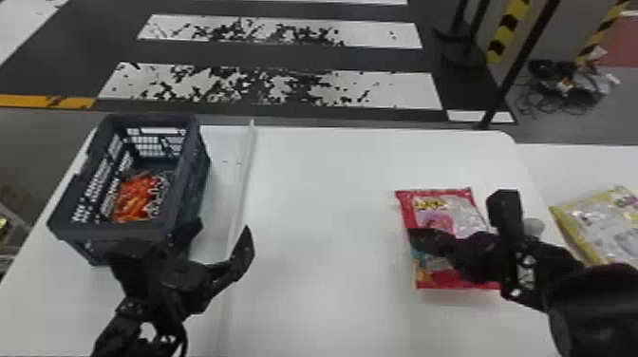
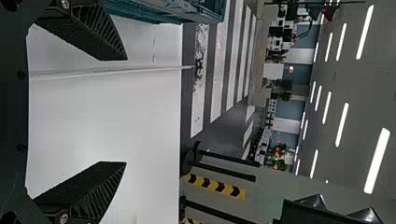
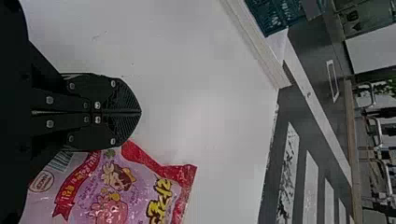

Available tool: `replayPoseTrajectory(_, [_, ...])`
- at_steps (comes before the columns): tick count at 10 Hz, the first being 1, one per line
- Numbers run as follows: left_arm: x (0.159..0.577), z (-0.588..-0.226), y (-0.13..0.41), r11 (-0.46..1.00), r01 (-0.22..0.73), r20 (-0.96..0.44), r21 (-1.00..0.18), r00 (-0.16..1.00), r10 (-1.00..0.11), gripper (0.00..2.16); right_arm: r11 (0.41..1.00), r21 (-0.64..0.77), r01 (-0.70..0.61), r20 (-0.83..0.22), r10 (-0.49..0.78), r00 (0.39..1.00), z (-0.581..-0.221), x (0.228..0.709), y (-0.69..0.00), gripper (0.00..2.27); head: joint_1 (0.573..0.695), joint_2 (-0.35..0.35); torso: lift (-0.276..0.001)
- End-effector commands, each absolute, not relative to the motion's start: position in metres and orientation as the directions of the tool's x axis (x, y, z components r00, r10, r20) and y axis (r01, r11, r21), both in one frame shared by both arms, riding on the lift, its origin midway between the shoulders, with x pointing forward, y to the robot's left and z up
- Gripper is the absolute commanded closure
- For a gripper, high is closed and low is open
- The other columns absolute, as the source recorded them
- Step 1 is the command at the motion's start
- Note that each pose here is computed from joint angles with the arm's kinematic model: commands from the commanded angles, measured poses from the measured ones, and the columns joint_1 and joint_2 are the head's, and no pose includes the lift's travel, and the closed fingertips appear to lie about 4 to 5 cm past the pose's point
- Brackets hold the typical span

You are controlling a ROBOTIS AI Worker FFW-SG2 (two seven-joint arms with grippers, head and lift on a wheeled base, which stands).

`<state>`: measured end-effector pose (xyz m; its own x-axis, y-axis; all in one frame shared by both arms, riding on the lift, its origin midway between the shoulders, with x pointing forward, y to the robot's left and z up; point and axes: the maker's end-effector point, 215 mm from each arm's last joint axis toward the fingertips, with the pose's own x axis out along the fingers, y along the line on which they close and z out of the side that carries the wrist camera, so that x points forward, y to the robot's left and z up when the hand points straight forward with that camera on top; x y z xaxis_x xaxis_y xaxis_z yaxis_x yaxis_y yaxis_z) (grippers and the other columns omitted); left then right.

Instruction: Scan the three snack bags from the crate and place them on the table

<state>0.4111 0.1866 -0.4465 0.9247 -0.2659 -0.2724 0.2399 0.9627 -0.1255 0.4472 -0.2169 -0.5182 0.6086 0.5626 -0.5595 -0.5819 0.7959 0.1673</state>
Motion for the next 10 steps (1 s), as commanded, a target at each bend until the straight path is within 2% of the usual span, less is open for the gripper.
replayPoseTrajectory(1, [0.412, -0.445, 0.186, 0.963, 0.241, -0.269, -0.125, 0.926, -0.266, 0.07, 0.811, 0.207, -0.547, -0.483, 0.571, 0.664, -0.470, 0.446, -0.228, 1.42, 0.695, -0.039, -0.062])
replayPoseTrajectory(3, [0.412, -0.443, 0.185, 0.962, 0.242, -0.266, -0.126, 0.926, -0.267, 0.07, 0.827, 0.230, -0.513, -0.440, 0.558, 0.704, -0.425, 0.442, -0.256, 0.46, 0.695, -0.052, -0.062])
replayPoseTrajectory(4, [0.412, -0.442, 0.185, 0.963, 0.241, -0.265, -0.125, 0.927, -0.266, 0.07, 0.851, 0.223, -0.475, -0.437, 0.523, 0.732, -0.412, 0.441, -0.277, 0.17, 0.695, -0.071, -0.062])
replayPoseTrajectory(7, [0.414, -0.438, 0.185, 0.964, 0.236, -0.255, -0.125, 0.931, -0.261, 0.07, 0.918, 0.206, -0.338, -0.486, 0.396, 0.779, -0.410, 0.433, -0.350, 0.10, 0.695, -0.148, -0.062])
replayPoseTrajectory(10, [0.412, -0.438, 0.186, 0.964, 0.234, -0.247, -0.130, 0.934, -0.260, 0.08, 0.955, 0.144, -0.260, -0.572, 0.295, 0.766, -0.435, 0.419, -0.402, 0.10, 0.695, -0.248, -0.062])
